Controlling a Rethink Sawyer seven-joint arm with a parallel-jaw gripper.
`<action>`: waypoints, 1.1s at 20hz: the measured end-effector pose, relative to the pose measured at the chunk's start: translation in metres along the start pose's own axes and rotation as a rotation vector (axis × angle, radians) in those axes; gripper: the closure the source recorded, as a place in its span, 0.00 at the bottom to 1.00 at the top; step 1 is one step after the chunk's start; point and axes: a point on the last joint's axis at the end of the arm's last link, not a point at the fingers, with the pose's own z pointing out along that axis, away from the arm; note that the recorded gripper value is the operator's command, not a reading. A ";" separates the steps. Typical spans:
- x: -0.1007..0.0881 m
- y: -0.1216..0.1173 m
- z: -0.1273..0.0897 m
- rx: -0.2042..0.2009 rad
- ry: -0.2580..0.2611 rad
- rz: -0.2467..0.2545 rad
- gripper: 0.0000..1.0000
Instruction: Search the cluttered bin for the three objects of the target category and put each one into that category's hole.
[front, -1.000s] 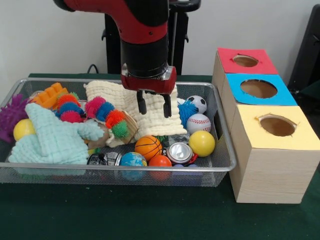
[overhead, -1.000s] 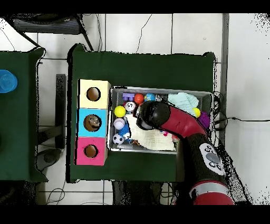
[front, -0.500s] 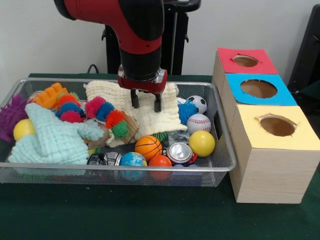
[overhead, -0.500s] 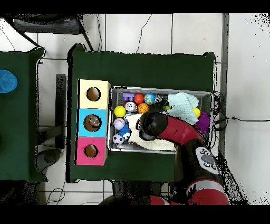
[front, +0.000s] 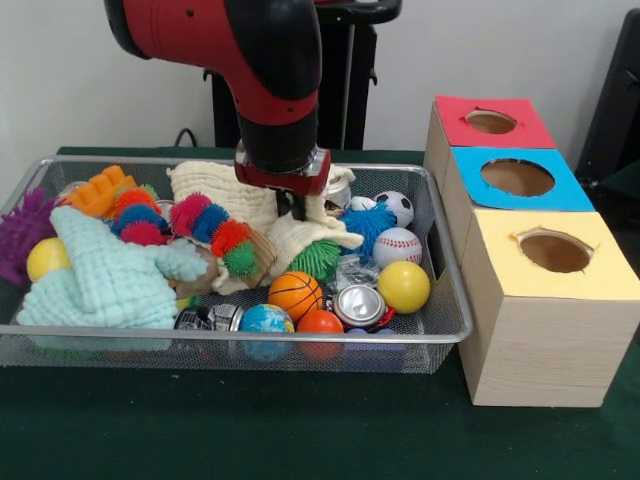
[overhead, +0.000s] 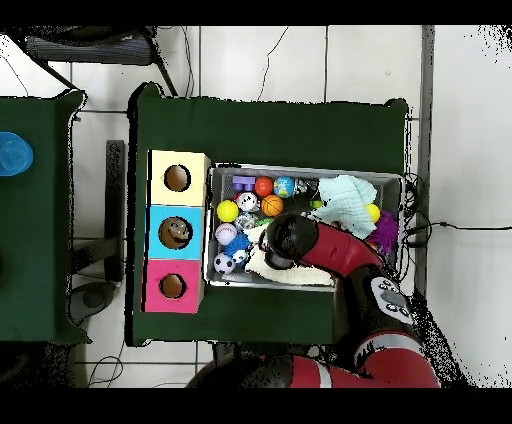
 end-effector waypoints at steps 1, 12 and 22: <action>0.001 0.000 0.002 0.000 0.003 0.000 1.00; -0.006 0.001 -0.029 0.006 -0.030 -0.004 1.00; -0.023 -0.021 -0.098 0.093 -0.013 -0.044 1.00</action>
